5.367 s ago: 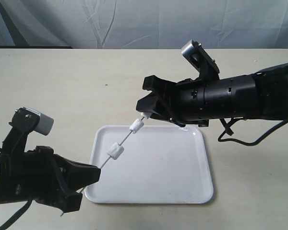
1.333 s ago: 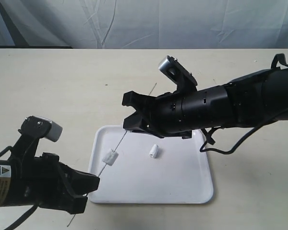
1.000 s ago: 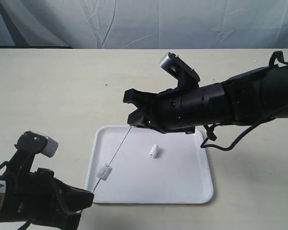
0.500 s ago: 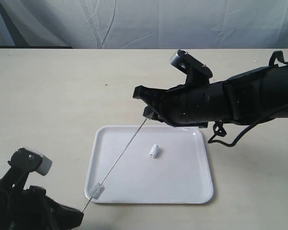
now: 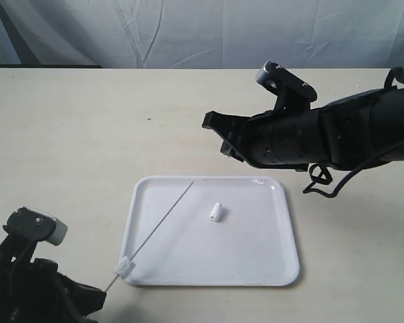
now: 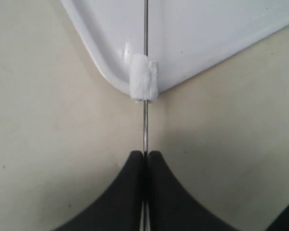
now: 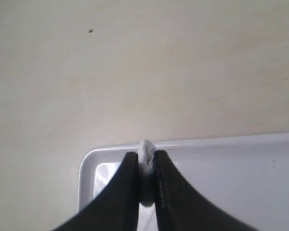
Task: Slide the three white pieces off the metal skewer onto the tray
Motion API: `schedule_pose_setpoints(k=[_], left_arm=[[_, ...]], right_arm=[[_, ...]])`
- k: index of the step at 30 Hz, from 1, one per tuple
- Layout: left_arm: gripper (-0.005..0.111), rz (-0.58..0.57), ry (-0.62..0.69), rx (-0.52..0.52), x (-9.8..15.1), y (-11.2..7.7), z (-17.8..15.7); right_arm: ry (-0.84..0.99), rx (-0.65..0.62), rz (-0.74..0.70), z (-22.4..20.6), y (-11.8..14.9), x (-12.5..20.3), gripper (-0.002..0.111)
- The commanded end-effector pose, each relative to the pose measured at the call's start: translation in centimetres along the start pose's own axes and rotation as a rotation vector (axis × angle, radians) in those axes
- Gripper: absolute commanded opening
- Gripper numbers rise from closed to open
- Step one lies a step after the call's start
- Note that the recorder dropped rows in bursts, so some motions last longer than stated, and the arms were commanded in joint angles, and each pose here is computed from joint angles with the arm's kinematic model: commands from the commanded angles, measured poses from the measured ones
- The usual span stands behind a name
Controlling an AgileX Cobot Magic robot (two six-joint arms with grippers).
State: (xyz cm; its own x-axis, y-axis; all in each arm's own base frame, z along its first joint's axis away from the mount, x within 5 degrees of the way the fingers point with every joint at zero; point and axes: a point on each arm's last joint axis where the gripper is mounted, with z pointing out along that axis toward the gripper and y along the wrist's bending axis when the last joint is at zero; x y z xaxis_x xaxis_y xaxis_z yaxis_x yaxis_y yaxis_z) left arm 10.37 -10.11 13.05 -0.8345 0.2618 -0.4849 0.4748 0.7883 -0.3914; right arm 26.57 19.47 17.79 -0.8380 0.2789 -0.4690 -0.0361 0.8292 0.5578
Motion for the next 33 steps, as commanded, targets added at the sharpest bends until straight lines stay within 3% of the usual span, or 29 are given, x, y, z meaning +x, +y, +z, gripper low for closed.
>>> schedule_pose_setpoints(k=[1,8,14,20,27,33], left_arm=[[0.0,0.013,-0.102,0.037,-2.0,-0.9,-0.8],[0.0,0.043,-0.209,0.042,-3.4,-1.5,-2.2],[0.0,0.044,-0.209,0.037,-3.4,-1.5,-2.1],[0.0,0.055,-0.224,-0.049,-3.6,-0.7,-2.2],[0.0,0.071,-0.225,-0.058,-5.1,-0.9,-1.8],[0.0,0.075,-0.212,-0.006,-6.1,-1.5,-1.3]], right_arm=[[0.055,-0.04,-0.013,0.0,0.0,1.0,0.004],[0.211,-0.081,-0.001,1.5,-0.7,3.7,0.007],[0.26,-0.059,-0.036,2.4,-0.4,5.6,0.03],[0.31,-0.12,-0.038,2.3,0.3,6.2,0.031],[0.405,-0.352,-0.103,0.6,2.6,6.8,0.031],[0.373,-0.408,-0.136,-0.9,3.5,6.2,0.031]])
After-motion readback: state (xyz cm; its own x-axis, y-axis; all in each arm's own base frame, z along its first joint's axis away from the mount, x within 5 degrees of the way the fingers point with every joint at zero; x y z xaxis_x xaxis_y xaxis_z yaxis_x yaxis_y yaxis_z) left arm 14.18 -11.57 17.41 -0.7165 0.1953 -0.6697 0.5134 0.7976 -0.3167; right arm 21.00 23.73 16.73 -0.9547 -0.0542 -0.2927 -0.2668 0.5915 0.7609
